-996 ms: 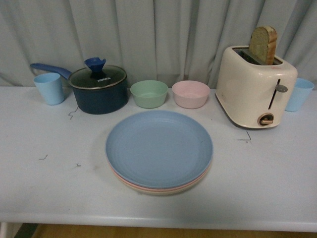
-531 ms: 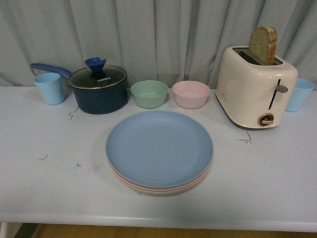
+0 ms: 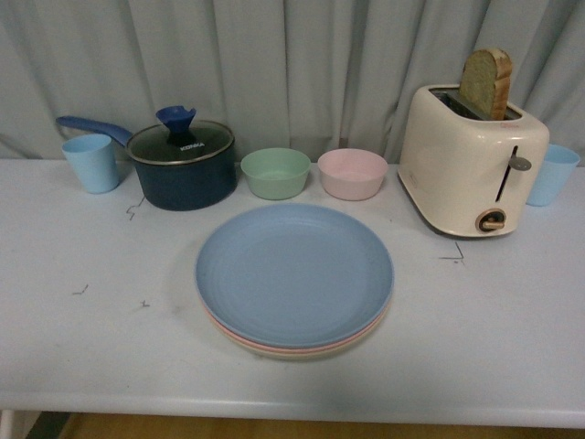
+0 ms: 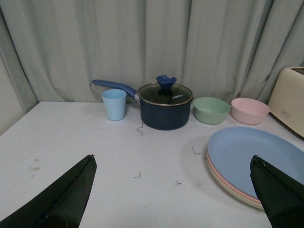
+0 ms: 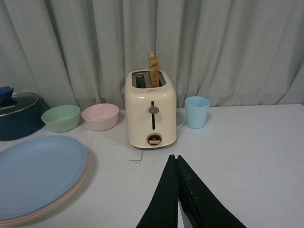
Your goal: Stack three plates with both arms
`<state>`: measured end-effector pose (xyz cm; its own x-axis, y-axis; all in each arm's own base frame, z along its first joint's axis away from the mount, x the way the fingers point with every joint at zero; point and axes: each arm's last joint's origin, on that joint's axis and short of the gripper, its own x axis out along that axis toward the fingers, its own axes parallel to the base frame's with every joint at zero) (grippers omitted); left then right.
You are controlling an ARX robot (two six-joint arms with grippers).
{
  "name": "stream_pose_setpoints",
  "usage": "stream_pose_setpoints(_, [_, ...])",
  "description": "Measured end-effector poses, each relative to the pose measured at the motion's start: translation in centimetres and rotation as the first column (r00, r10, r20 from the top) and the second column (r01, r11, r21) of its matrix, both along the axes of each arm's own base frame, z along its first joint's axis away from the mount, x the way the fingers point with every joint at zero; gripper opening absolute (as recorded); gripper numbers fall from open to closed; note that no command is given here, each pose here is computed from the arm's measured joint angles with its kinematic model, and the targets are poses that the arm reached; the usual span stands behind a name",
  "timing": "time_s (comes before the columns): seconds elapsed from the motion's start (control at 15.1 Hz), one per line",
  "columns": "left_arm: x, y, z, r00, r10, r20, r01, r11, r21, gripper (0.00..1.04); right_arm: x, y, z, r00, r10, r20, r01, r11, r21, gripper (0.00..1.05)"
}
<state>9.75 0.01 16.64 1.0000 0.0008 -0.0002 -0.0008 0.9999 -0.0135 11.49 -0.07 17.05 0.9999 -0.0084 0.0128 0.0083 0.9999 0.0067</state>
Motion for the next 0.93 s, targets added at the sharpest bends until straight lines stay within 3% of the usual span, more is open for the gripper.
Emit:
stream_pose_setpoints(0.4, [0.0,0.0,0.0,1.000,0.000,0.000,0.000,1.000,0.000,0.98,-0.7,0.0,-0.1,1.000,0.000,-0.003,0.000,1.000,0.000,0.02])
stream_pose_setpoints(0.46, [0.0,0.0,0.0,1.000,0.000,0.000,0.000,1.000,0.000,0.98,-1.4,0.0,-0.7,0.998,0.003,-0.056,-0.003,1.000,0.000,0.02])
stream_pose_setpoints(0.53, [0.0,0.0,0.0,1.000,-0.001,0.000,0.001,1.000,0.000,0.98,-1.8,0.0,-0.2,1.000,0.003,0.010,-0.003,1.000,0.000,0.02])
stream_pose_setpoints(0.73, [0.0,0.0,0.0,1.000,0.000,0.000,0.000,1.000,0.000,0.98,-1.8,0.0,-0.4,1.000,0.003,-0.009,-0.003,1.000,-0.001,0.04])
stream_pose_setpoints(0.93, [0.0,0.0,0.0,1.000,0.000,0.000,0.000,1.000,0.000,0.98,-1.8,0.0,-0.4,1.000,0.003,-0.009,-0.003,1.000,-0.001,0.40])
